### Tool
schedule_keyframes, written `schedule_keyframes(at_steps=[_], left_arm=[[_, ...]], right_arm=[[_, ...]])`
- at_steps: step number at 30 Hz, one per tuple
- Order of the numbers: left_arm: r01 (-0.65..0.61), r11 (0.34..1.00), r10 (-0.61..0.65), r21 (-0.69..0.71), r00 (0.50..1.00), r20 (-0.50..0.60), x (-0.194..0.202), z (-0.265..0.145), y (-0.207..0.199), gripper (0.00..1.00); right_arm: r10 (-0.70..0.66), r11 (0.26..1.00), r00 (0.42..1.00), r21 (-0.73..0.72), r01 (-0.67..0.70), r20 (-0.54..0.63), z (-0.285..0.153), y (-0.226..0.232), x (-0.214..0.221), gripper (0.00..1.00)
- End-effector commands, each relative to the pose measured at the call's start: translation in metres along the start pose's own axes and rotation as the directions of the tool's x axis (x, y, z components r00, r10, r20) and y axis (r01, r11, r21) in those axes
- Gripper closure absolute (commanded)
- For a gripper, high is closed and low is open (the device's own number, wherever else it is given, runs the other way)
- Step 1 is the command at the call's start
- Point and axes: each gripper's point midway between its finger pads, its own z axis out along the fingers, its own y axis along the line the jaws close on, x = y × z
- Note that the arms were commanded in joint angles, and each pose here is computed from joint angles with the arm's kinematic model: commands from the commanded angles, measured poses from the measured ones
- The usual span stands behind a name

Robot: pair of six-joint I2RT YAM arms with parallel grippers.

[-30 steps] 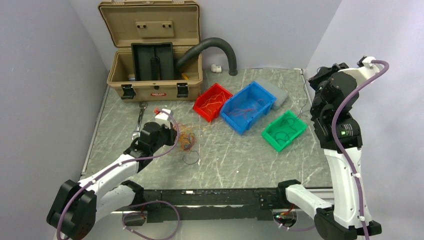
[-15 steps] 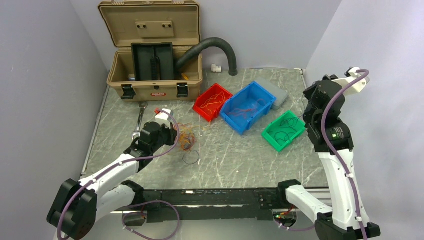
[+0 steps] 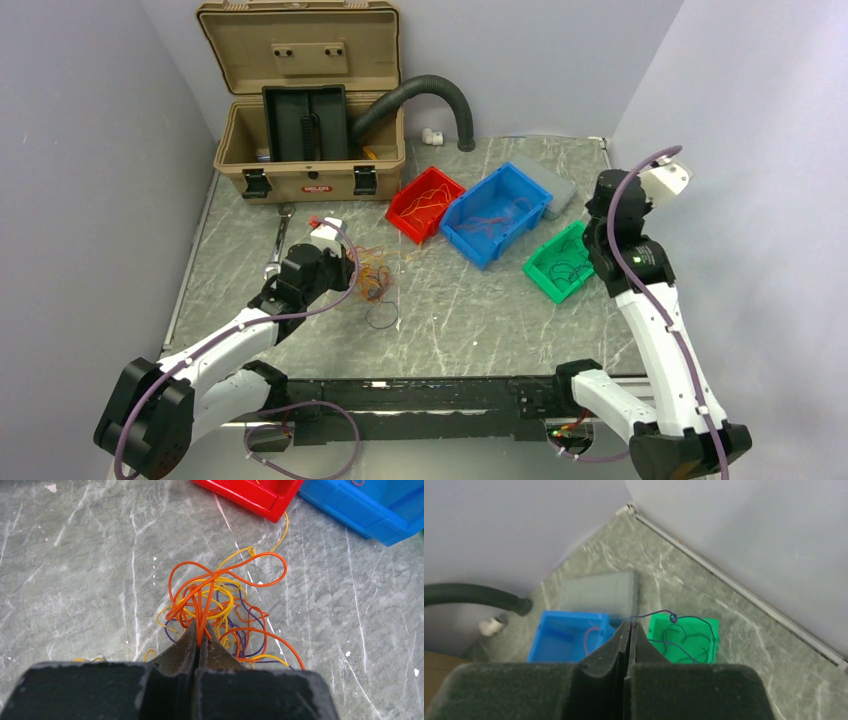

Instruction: Untangle the cables

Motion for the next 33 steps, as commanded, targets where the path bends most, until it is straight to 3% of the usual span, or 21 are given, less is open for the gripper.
schedule_keyframes(at_steps=[1,9,17,28,33], left_arm=[[-0.018,1.0,0.018,0.008,0.998,0.06,-0.016,-0.001,-0.002,1.0],[-0.019,1.0,0.018,0.008,0.998,0.064,-0.017,-0.002,-0.002,1.0],[-0.018,1.0,0.018,0.009,0.998,0.064,-0.017,-0.003,-0.003,1.0],[-0.019,1.0,0.019,0.009,0.998,0.067,-0.018,-0.003,-0.003,1.0],[-0.019,1.0,0.018,0.009,0.998,0.067,-0.018,-0.003,-0.003,1.0]], right_arm=[[-0.009,0.999,0.998,0.032,0.01,-0.06,0.015,-0.004,0.037,1.0],[-0.06,0.991,0.968,0.1,0.086,-0.243,0.043,-0.023,0.12,1.0],[-0.05,0.999,0.84,-0.032,0.04,-0.54,0.04,-0.021,0.211,1.0],[-0.143,0.988,0.793,-0.125,0.085,-0.592,0.037,-0.022,0.219,1.0],[-0.139,0.986,0.822,0.002,0.168,-0.552,0.055,-0.045,0.209,1.0]])
